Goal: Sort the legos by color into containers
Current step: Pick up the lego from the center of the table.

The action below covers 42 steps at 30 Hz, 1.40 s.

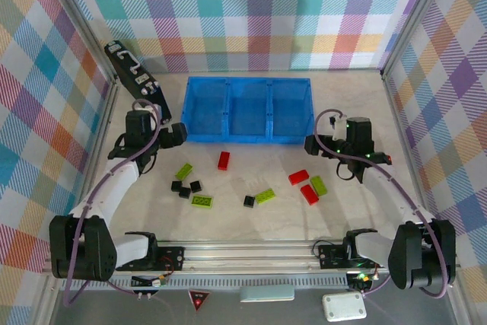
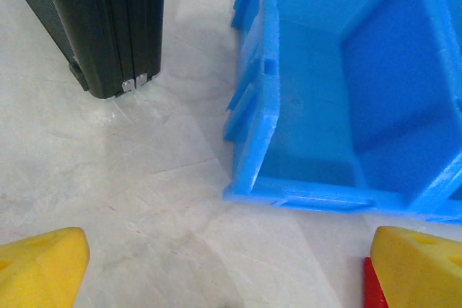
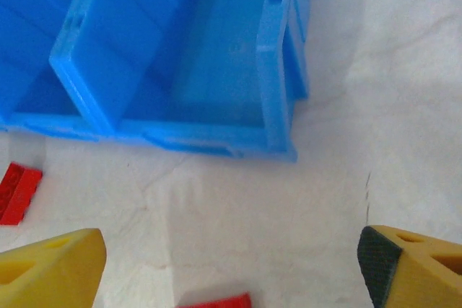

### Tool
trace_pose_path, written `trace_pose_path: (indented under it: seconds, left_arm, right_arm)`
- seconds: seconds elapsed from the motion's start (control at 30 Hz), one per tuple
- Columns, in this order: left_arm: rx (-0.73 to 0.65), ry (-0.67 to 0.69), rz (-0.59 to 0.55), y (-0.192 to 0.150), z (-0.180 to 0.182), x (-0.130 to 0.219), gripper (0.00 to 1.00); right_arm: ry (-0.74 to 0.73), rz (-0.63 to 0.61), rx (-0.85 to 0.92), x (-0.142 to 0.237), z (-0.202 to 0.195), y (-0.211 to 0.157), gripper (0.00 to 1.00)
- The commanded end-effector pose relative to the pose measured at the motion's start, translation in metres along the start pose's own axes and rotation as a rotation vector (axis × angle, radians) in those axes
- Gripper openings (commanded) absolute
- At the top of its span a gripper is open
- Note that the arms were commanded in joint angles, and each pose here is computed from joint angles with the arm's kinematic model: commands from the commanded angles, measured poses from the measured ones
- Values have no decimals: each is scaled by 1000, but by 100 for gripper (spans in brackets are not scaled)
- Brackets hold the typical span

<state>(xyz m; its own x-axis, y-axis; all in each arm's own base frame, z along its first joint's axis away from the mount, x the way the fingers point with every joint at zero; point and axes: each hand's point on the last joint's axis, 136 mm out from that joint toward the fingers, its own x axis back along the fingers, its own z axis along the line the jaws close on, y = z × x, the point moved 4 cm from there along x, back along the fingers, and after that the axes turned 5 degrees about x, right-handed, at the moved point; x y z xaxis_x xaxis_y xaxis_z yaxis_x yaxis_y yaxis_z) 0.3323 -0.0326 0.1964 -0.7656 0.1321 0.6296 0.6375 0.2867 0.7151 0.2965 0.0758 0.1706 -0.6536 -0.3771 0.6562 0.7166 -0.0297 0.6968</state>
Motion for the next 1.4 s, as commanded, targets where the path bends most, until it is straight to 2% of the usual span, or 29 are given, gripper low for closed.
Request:
trace_pose_path:
  seconds: [0.0,0.27,0.53,0.73,1.13,1.37]
  left_arm:
    - [32,33,100,-9,0,17,100]
    - [-3,29,225,-7,-8,34,100]
    - [-174,6,168,-5,-8,45,100]
    - [-210,28,113,-4,-3,44,100]
    - [-210,24,114,-5,-3,43,100]
    - [-205,60,142,-7,2,39,100]
  right_arm:
    - [-24,163,-42,8,9,-25,88]
    - [-63,349,53,6,34,-42,83]
    - [-68,551,177,-9,51,-58,81]
    - [-89,596,197,-22,53,-63,80]
    - [-131,663,273,-41,53,-74,86]
    - [-185,703,335,-53,56,-81,85]
